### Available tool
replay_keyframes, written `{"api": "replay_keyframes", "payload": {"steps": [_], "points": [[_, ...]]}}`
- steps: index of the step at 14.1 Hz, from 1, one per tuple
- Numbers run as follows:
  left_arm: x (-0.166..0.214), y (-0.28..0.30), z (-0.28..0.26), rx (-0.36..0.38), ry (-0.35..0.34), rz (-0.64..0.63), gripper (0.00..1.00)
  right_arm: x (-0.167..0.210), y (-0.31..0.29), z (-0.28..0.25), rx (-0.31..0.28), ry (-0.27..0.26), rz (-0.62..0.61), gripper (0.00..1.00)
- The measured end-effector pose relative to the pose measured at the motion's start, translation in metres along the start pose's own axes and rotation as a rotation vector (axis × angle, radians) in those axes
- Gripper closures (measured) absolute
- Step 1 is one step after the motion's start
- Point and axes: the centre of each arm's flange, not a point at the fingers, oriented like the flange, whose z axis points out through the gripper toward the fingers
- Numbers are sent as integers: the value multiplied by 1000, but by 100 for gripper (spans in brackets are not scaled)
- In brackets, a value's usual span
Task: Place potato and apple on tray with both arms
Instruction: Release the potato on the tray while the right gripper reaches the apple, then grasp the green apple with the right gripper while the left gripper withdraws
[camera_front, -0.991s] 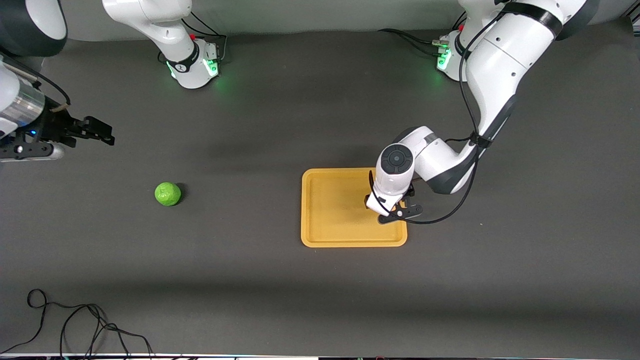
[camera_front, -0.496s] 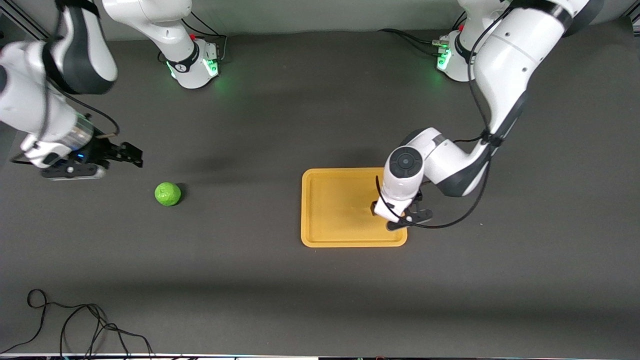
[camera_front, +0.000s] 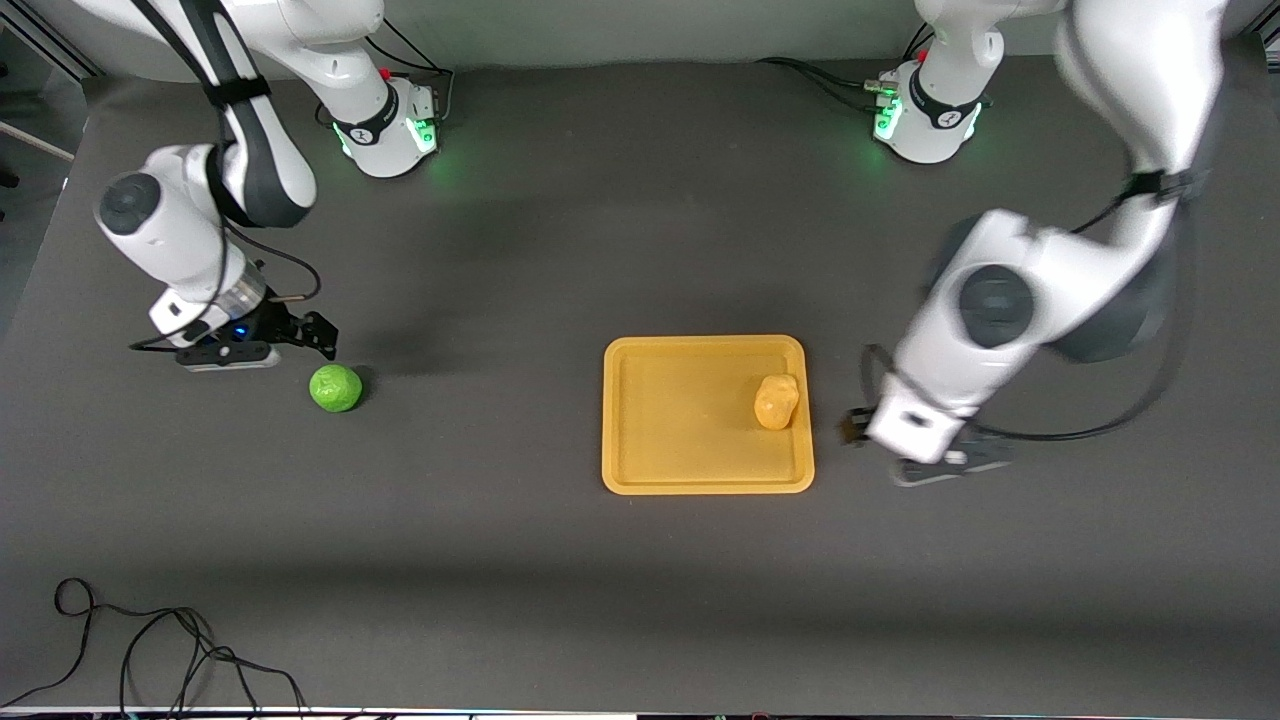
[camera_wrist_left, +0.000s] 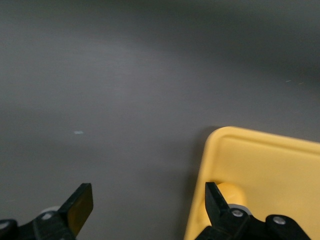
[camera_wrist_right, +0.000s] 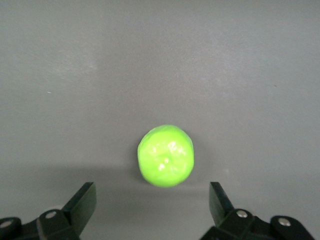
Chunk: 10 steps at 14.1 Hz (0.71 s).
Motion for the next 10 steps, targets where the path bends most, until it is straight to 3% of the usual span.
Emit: {"api": "replay_keyframes", "payload": {"steps": [5, 10], "points": [[-2, -151, -96, 10, -96, 100, 0, -9, 3, 70, -13, 21, -34, 0], [-24, -203, -159, 34, -47, 56, 0, -9, 3, 100, -17, 10, -39, 0]]}}
